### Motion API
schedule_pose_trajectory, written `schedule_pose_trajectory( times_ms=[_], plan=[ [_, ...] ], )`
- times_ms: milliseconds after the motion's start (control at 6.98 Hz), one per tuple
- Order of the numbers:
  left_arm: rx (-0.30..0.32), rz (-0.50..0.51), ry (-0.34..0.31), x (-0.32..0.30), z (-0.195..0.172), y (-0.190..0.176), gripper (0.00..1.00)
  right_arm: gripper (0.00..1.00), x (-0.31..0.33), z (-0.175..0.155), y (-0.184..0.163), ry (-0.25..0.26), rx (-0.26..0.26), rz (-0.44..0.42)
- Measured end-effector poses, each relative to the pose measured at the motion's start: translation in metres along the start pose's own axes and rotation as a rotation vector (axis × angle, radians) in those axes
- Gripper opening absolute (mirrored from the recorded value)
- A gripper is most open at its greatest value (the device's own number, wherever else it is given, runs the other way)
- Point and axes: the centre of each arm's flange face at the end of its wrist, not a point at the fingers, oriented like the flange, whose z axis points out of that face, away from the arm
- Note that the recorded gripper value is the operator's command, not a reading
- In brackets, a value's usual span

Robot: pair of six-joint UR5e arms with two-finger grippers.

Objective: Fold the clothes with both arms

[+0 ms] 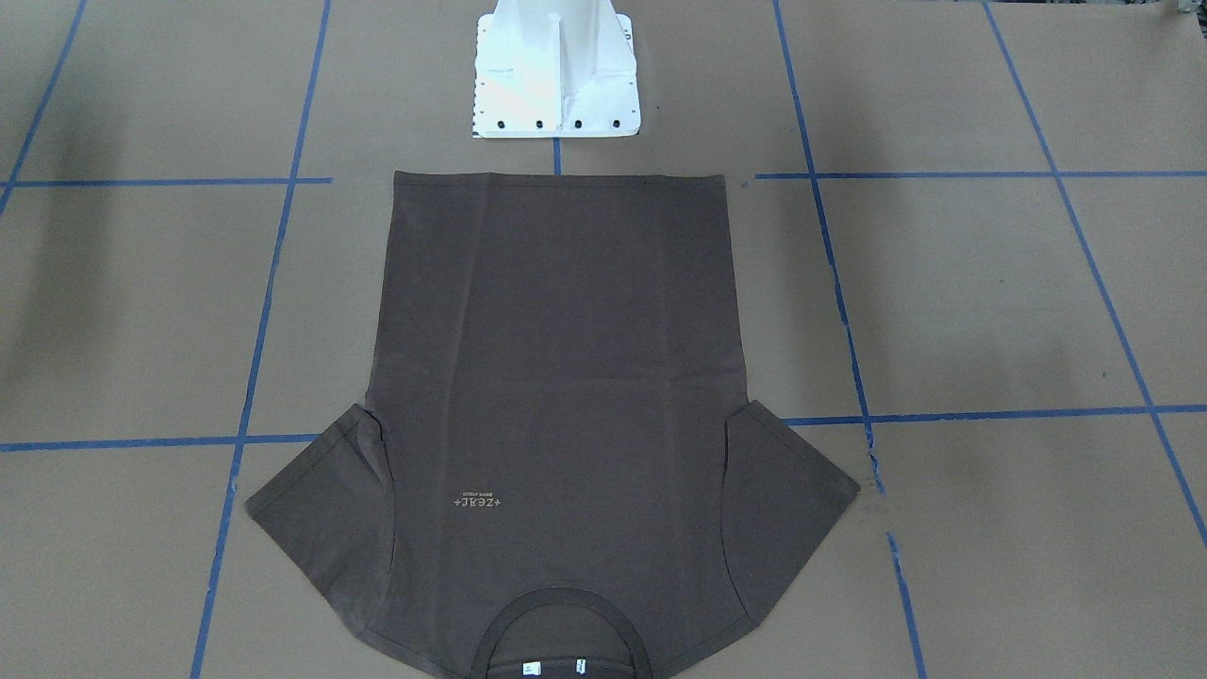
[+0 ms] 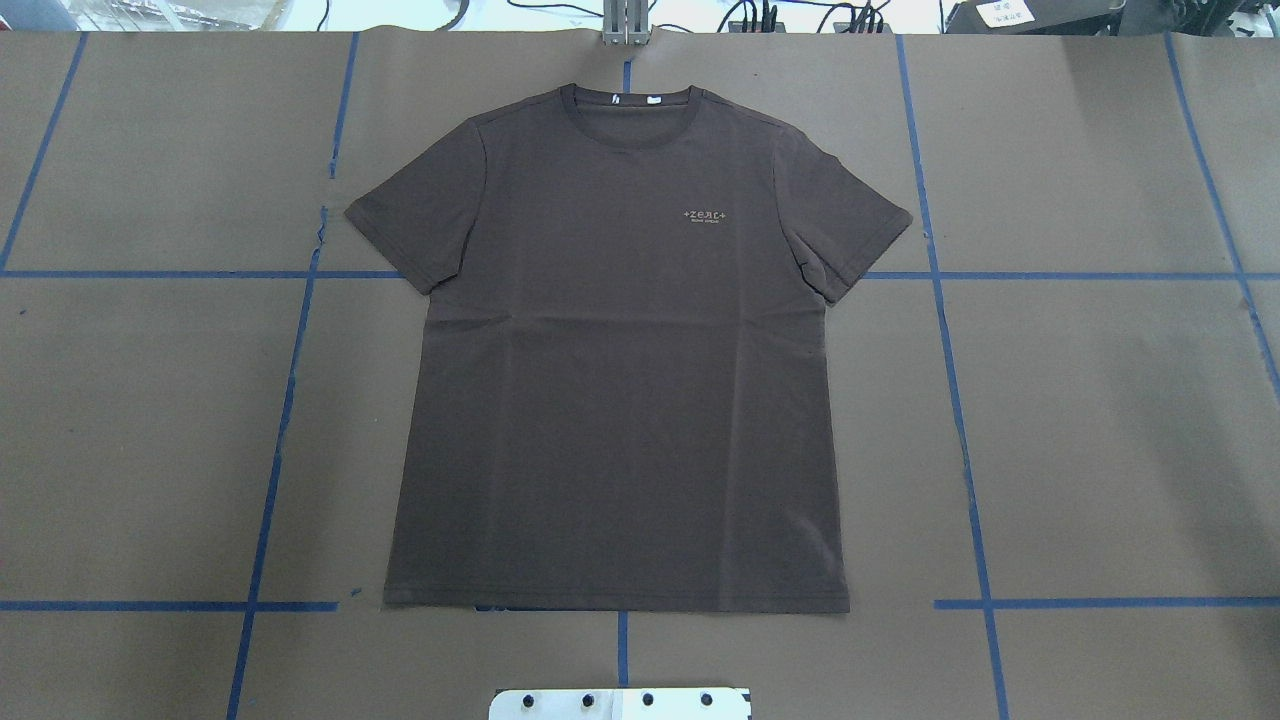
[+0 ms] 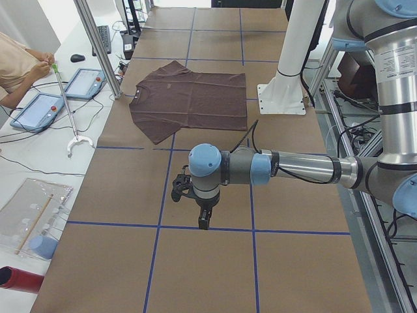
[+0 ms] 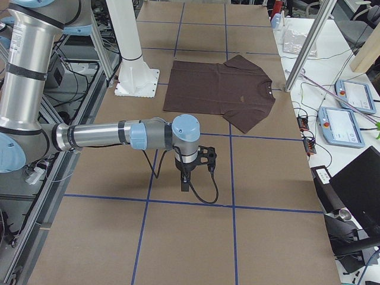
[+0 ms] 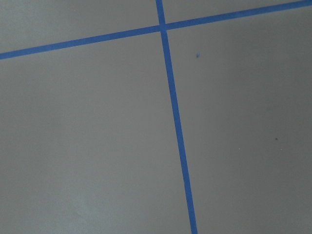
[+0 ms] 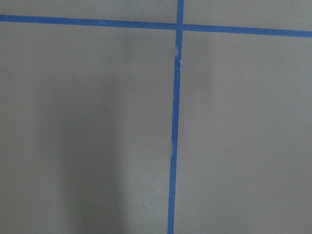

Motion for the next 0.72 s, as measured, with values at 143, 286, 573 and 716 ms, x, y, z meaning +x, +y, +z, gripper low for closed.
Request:
schedule_pose_trajectory(
  times_ms=[143, 286, 573, 716],
  plan=[
    [0.001, 0.001, 0.000, 0.001, -0.001, 0.000, 1.00, 1.00, -0.001, -0.001, -0.001, 0.000, 0.002, -0.002],
    [0.007, 0.007, -0.001, 0.003, -0.003, -0.001, 1.00, 1.00, -0.002, -0.002, -0.001, 0.001, 0.004, -0.004],
    [0.039, 0.042, -0.007, 0.012, -0.014, -0.007, 1.00, 1.00, -0.010, -0.009, -0.010, -0.010, 0.028, -0.015],
    [0.085, 0.088, -0.013, 0.021, -0.024, -0.015, 1.00, 1.00, -0.025, -0.024, -0.030, -0.020, 0.085, -0.063]
  ],
)
